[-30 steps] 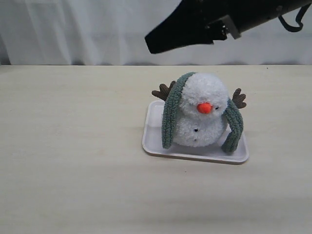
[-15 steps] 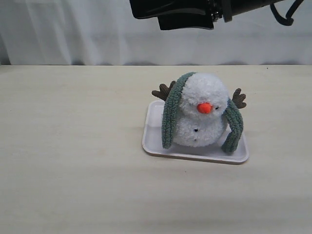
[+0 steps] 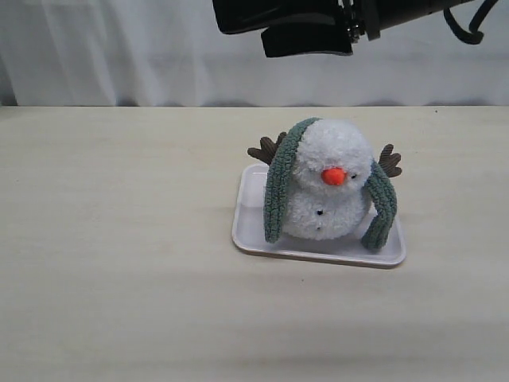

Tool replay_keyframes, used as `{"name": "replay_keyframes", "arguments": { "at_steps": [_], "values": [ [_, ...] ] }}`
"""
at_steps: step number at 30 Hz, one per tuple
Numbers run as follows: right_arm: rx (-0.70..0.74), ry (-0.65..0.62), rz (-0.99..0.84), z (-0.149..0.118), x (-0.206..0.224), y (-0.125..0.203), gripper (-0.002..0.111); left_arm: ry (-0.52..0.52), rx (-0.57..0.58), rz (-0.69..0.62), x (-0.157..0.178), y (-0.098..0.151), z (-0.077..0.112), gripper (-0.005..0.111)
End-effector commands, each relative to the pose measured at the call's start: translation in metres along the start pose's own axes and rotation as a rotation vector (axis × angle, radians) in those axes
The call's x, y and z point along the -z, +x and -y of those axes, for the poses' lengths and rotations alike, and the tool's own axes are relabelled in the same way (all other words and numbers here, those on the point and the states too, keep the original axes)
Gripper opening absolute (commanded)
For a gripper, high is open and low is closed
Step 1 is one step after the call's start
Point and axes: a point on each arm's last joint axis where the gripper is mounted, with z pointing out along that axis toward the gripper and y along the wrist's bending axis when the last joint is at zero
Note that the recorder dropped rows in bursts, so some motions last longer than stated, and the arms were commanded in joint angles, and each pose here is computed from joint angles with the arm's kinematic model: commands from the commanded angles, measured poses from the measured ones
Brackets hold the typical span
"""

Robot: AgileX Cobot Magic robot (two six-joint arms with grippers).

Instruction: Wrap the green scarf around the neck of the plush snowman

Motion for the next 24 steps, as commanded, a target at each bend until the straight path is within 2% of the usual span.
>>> {"name": "replay_keyframes", "arguments": {
  "at_steps": [1, 5, 6, 8, 10, 12, 17, 19, 22, 24],
  "values": [
    [0.016, 0.085, -0.069, 0.005, 0.002, 0.005, 0.096, 0.0, 0.013, 0.032, 0.0, -0.002, 0.0, 0.0],
    [0.041, 0.117, -0.035, 0.007, 0.001, 0.002, 0.052, 0.0, 0.013, 0.032, 0.0, -0.002, 0.0, 0.0],
    [0.092, 0.112, -0.045, 0.005, -0.002, 0.002, 0.037, 0.0, 0.013, 0.032, 0.0, -0.002, 0.0, 0.0],
    [0.207, 0.098, -0.085, -0.003, -0.011, 0.004, 0.018, 0.0, 0.013, 0.032, 0.0, -0.002, 0.0, 0.0],
    [0.312, 0.124, -0.141, -0.01, -0.021, 0.007, 0.004, 0.0, 0.013, 0.032, 0.0, -0.002, 0.0, 0.0],
    [0.411, 0.154, -0.175, -0.018, -0.034, 0.009, 0.004, 0.0, 0.013, 0.032, 0.0, -0.002, 0.0, 0.0],
    [0.518, 0.141, -0.204, -0.035, -0.06, 0.013, 0.004, 0.0, 0.013, 0.032, 0.0, -0.002, 0.0, 0.0],
    [0.529, 0.197, -0.227, -0.034, -0.07, 0.015, 0.004, 0.0, 0.013, 0.032, 0.0, -0.002, 0.0, 0.0],
    [0.517, 0.438, -0.284, -0.022, -0.081, 0.017, 0.004, 0.0, 0.013, 0.032, 0.0, -0.002, 0.0, 0.0],
    [0.479, 0.649, -0.327, -0.011, -0.086, 0.018, 0.004, 0.0, 0.013, 0.032, 0.0, -0.002, 0.0, 0.0]
  ]
}}
